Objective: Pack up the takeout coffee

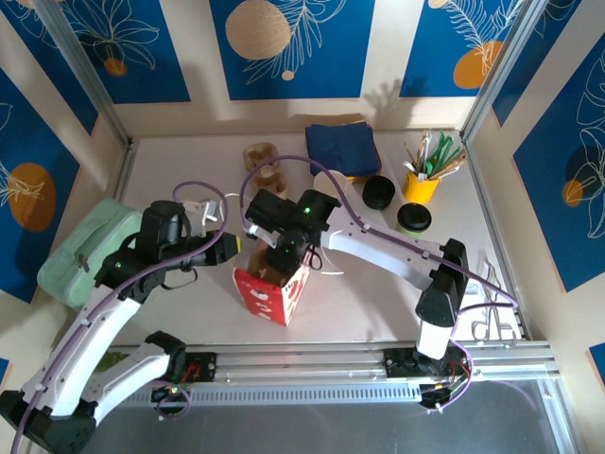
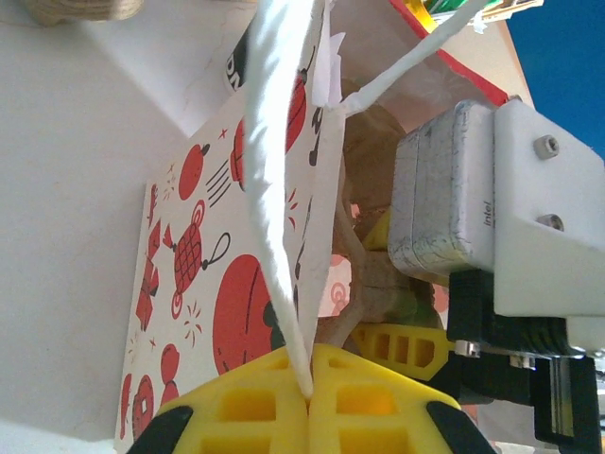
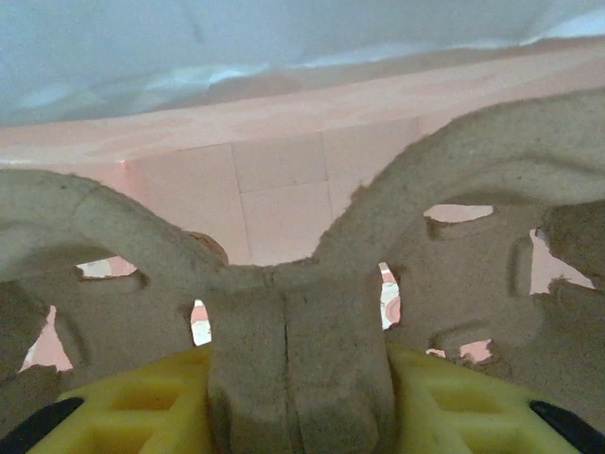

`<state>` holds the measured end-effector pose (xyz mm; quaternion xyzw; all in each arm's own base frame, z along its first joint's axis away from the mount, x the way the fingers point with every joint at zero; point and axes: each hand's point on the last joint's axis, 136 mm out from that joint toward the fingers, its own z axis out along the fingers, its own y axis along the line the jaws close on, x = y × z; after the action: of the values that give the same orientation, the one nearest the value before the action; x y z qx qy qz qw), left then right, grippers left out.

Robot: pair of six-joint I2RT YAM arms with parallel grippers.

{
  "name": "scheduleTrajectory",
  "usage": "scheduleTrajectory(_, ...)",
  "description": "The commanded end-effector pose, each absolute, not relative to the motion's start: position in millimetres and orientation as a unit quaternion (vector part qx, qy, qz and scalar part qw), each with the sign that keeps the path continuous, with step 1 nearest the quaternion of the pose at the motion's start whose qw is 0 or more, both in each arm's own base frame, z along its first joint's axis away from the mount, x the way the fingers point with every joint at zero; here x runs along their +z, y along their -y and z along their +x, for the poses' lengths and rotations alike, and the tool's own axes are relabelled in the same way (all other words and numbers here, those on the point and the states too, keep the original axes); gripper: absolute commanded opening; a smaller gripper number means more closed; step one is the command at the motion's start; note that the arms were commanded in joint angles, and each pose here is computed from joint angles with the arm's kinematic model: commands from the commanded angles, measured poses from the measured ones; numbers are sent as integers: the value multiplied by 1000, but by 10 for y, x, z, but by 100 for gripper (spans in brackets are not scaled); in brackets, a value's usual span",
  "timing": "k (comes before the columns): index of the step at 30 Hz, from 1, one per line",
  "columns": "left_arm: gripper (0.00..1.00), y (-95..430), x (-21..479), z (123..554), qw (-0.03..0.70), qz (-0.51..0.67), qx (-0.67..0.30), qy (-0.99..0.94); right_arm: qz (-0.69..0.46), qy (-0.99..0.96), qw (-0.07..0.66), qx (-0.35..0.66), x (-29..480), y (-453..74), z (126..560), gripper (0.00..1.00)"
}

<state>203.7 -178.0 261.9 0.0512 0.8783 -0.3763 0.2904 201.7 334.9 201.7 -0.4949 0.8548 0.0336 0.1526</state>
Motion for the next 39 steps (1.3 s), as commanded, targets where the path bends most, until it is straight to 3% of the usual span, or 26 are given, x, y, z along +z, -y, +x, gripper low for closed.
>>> scheduleTrajectory(1, 4, 1768, 2686, 2060, 312, 53, -375, -871, -495, -855, 147, 52, 2052, -3319, 1950, 43)
scheduleTrajectory(39, 0, 1813, 2733, 2046, 303, 47, -392, -867, -506, -855, 95, 53, 1368, -3381, 2014, 45)
